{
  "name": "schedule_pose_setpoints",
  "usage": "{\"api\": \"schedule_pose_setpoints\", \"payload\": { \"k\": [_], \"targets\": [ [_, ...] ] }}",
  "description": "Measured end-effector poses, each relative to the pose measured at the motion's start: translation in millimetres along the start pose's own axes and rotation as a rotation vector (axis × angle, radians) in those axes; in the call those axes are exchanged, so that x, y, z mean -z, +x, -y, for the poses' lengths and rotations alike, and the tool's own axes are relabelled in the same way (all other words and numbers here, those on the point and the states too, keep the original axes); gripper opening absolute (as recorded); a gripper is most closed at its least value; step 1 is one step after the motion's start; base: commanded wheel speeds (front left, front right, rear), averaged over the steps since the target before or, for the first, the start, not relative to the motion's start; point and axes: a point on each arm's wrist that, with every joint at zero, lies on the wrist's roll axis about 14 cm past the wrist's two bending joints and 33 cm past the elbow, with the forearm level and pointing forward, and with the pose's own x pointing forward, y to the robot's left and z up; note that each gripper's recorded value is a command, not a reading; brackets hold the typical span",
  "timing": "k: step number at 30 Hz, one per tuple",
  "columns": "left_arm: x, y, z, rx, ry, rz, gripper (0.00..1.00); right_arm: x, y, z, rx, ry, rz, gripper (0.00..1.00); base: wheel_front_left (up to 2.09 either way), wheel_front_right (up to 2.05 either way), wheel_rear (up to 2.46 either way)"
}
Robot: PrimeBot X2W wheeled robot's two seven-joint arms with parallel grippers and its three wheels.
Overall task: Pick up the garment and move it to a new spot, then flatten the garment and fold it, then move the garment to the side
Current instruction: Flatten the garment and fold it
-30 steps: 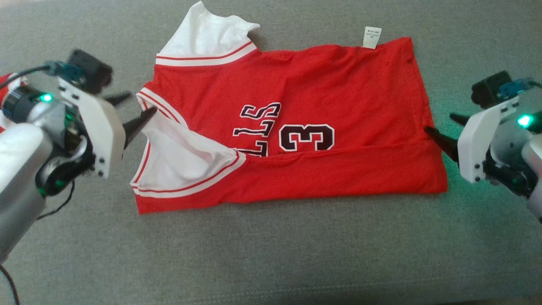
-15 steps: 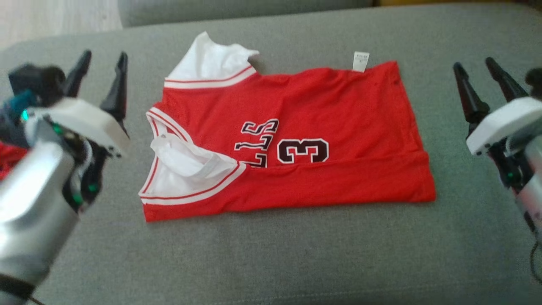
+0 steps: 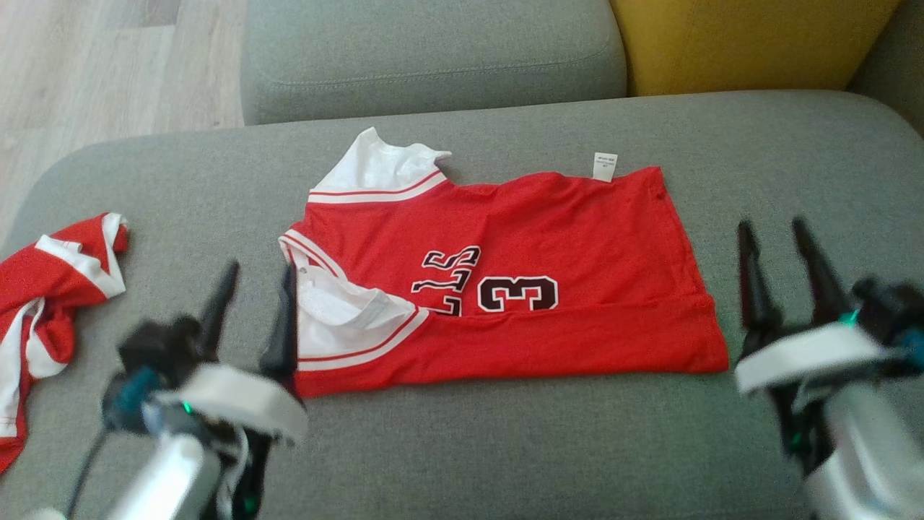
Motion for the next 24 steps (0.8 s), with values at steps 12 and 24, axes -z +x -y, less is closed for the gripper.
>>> {"api": "schedule_pose_setpoints", "payload": {
  "k": [12,24],
  "targets": [
    [68,-33,-2,-0.063,-0.007,-0.166,1.0,29,-48,-23,0.041,-0.01,-0.076,1.0,0.0,0.0,0.0],
    [137,-42,-39,-0.18,0.188,-0.429,1.0,9,-53,-3,0.119,-0.024,-0.039,1.0,0.0,0.0,0.0]
  ]
}}
